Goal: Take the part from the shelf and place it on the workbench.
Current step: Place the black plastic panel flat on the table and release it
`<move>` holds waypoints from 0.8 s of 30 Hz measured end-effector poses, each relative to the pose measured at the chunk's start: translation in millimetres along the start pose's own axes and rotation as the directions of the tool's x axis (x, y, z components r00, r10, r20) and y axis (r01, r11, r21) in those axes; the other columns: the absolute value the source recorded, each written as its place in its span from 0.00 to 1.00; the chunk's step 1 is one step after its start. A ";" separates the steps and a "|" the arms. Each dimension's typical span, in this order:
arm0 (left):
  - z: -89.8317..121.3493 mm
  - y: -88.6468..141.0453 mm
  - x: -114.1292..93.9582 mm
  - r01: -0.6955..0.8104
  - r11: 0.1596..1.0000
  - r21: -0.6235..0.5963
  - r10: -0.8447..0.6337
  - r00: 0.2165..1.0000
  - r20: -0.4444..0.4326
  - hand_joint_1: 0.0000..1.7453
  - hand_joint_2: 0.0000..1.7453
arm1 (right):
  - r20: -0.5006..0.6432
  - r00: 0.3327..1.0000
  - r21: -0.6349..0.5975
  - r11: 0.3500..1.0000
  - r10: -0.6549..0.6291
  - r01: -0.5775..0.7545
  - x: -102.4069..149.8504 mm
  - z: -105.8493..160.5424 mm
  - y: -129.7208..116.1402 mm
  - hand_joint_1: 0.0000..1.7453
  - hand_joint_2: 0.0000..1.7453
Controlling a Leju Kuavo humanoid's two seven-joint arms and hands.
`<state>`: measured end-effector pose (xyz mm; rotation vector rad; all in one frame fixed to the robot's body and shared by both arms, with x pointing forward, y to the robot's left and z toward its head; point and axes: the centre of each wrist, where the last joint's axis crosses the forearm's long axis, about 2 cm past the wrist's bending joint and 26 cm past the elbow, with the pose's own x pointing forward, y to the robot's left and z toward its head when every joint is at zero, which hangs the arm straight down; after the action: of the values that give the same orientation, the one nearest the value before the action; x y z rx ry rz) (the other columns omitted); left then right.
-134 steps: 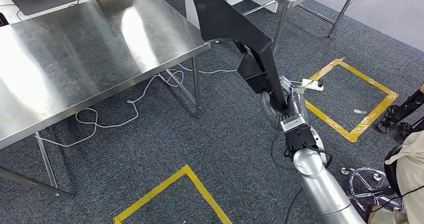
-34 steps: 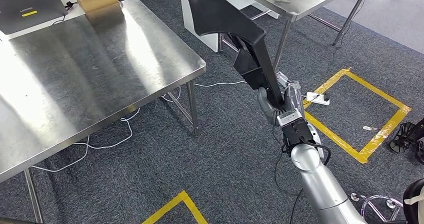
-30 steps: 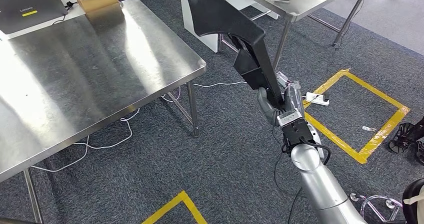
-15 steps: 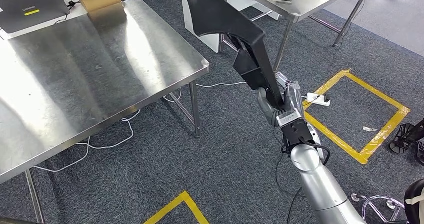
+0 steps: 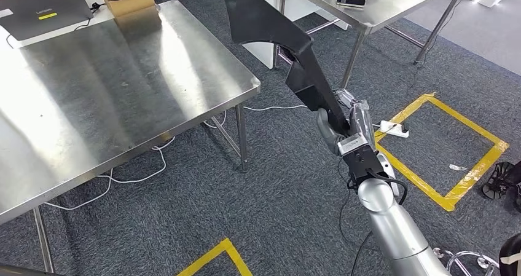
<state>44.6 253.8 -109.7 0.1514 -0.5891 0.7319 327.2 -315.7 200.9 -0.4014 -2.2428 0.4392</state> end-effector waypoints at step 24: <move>-0.7 -3.6 1.6 -0.006 1.000 -0.006 0.006 1.000 0.004 0.00 0.00 | 0.007 1.000 0.010 1.000 -0.003 0.003 -2.0 -11.4 3.8 1.00 1.00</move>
<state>48.3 252.3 -109.2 0.1463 -0.5960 0.7358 337.8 -311.1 205.0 -0.3916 -2.2468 0.4510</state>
